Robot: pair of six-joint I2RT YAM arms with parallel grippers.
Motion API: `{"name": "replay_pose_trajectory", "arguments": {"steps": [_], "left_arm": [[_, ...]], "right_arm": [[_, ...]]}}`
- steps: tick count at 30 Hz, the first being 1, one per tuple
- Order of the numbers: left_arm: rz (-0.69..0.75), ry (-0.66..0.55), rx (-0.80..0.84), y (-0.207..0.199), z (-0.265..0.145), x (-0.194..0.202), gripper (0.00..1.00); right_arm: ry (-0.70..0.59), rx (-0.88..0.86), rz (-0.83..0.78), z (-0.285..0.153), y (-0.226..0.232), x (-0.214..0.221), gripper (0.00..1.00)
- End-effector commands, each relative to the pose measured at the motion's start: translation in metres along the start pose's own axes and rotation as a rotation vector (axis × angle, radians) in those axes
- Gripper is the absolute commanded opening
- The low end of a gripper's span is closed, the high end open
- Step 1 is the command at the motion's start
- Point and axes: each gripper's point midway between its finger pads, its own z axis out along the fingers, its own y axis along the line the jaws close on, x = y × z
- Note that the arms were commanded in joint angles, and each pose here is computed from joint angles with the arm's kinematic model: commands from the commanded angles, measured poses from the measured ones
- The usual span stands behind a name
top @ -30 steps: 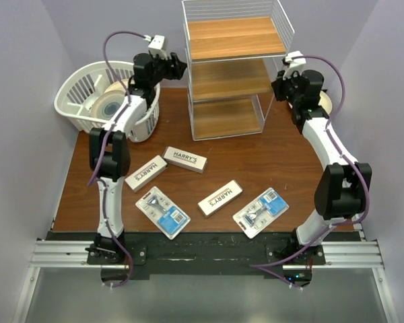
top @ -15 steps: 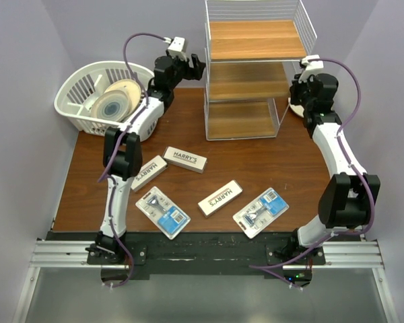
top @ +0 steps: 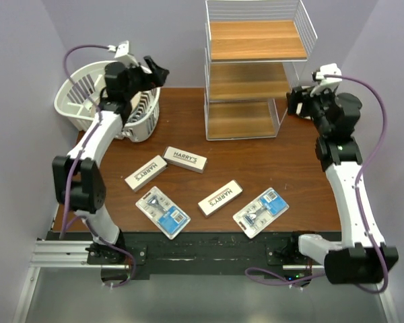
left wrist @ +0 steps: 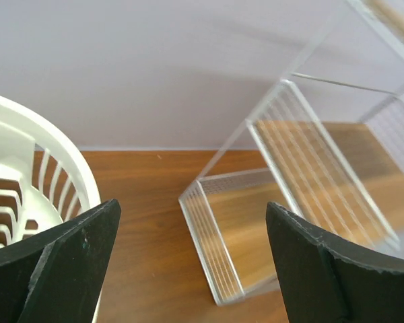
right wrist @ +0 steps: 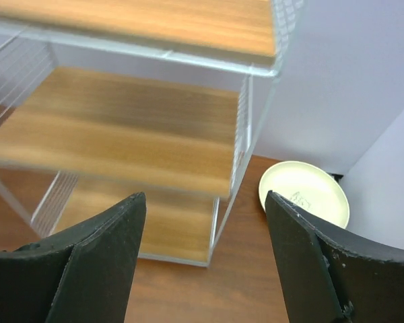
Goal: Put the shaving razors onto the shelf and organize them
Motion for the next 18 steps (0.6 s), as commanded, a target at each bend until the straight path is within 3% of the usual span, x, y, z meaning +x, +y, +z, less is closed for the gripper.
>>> {"name": "replay_pose_trajectory", "arguments": {"steps": [1, 2, 3, 5, 7, 11, 15, 18], "left_arm": [[0.081, 0.092, 0.233, -0.057, -0.064, 0.014, 0.93], [0.075, 0.15, 0.251, -0.057, -0.085, 0.036, 0.93], [0.095, 0.172, 0.265, -0.057, -0.096, 0.047, 0.91], [0.106, 0.236, 0.26, -0.05, -0.124, 0.079, 0.87], [0.111, 0.257, 0.247, -0.044, -0.139, 0.096, 0.84], [0.12, 0.327, 0.345, -0.053, -0.165, 0.132, 0.79], [0.128, 0.329, 0.348, -0.054, -0.167, 0.134, 0.76], [0.175, 0.285, 0.329, -0.051, -0.17, 0.126, 0.77]], "right_arm": [[0.265, -0.319, -0.128, -0.06, 0.054, 0.081, 0.73], [0.225, -0.481, -0.272, -0.081, 0.073, 0.082, 0.73], [0.326, -0.589, -0.304, -0.107, 0.085, 0.113, 0.72], [0.325, -0.754, -0.487, -0.132, 0.096, 0.13, 0.71], [0.389, -0.922, -0.488, -0.162, 0.112, 0.154, 0.7], [0.489, -1.176, -0.586, -0.178, 0.137, 0.19, 0.59], [0.627, -1.451, -0.742, -0.203, 0.172, 0.232, 0.61], [0.663, -1.525, -0.863, -0.205, 0.175, 0.258, 0.62]]}}
